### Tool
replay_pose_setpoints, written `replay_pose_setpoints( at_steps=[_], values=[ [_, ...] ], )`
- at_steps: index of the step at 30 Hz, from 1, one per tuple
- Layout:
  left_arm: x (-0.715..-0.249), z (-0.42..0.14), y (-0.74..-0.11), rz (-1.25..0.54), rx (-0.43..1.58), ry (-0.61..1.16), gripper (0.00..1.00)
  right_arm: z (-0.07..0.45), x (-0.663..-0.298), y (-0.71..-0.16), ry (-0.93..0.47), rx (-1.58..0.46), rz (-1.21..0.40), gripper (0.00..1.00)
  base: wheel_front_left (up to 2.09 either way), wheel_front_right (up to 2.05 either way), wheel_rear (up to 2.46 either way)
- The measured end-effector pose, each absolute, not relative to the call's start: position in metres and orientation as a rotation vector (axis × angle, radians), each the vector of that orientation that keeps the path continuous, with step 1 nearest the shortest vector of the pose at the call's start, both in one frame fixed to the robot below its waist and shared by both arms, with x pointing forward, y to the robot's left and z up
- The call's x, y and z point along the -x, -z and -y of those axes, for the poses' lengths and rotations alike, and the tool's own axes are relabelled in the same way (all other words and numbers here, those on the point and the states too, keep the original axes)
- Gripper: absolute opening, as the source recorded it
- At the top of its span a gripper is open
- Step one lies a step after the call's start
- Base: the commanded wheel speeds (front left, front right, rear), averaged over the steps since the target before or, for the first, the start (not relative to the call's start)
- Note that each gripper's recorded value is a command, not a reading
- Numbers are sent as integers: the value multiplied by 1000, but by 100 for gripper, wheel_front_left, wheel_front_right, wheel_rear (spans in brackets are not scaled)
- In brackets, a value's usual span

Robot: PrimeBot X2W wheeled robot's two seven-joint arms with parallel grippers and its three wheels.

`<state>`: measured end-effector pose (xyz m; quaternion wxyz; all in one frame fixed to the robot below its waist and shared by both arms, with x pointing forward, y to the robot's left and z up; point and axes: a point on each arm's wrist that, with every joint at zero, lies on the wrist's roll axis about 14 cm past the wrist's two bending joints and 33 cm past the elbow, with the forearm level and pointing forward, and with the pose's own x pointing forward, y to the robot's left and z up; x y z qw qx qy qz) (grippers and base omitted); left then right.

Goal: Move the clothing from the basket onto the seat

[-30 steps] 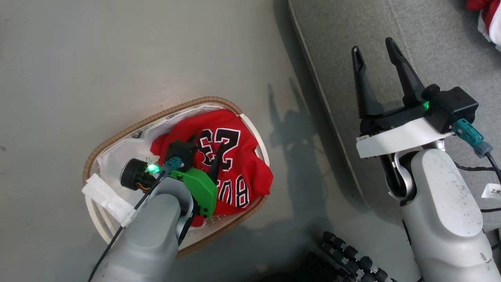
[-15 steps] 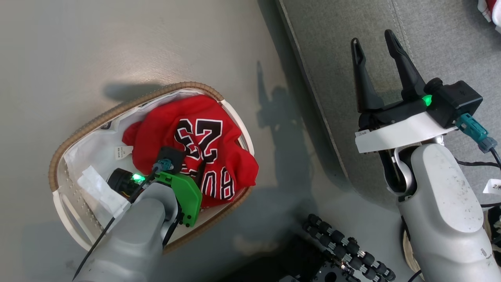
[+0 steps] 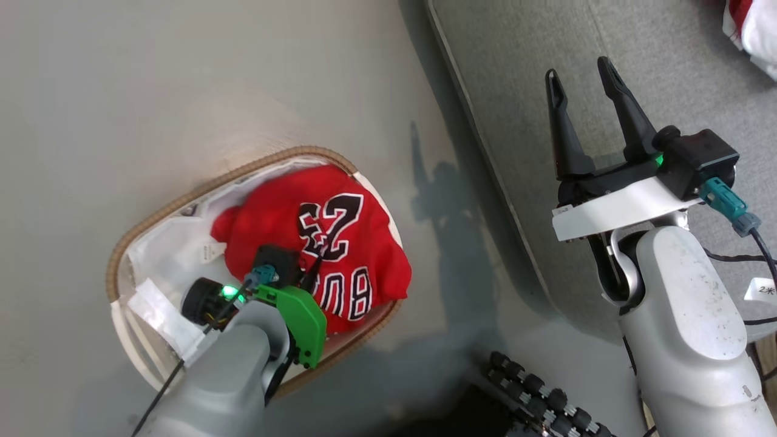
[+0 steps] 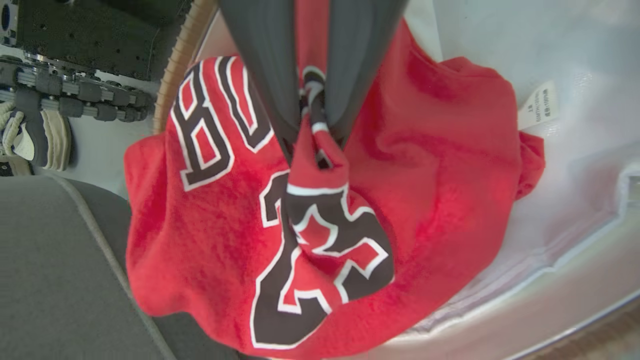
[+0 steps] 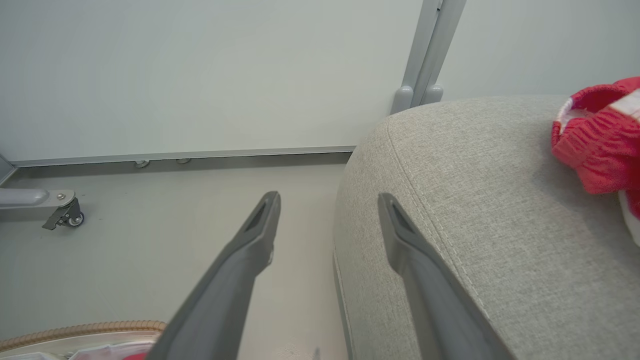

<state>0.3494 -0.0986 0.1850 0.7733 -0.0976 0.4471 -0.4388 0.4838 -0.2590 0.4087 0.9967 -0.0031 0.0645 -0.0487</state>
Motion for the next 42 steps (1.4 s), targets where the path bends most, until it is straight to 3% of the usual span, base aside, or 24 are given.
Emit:
replay_pose_setpoints(
  at_steps=[14, 21, 42],
  values=[
    [-359, 83, -275, -752, 275, 872, 0, 236, -462, -444, 57, -10, -74, 100, 0, 0, 0],
    [-374, 55, -324, -593, 299, 747, 0, 226, -443, -463, 35, -32, -39, 100, 0, 0, 0],
    [-403, -3, -540, 108, 272, 597, 0, 182, -395, -490, -73, -90, 20, 100, 0, 0, 0]
  ],
)
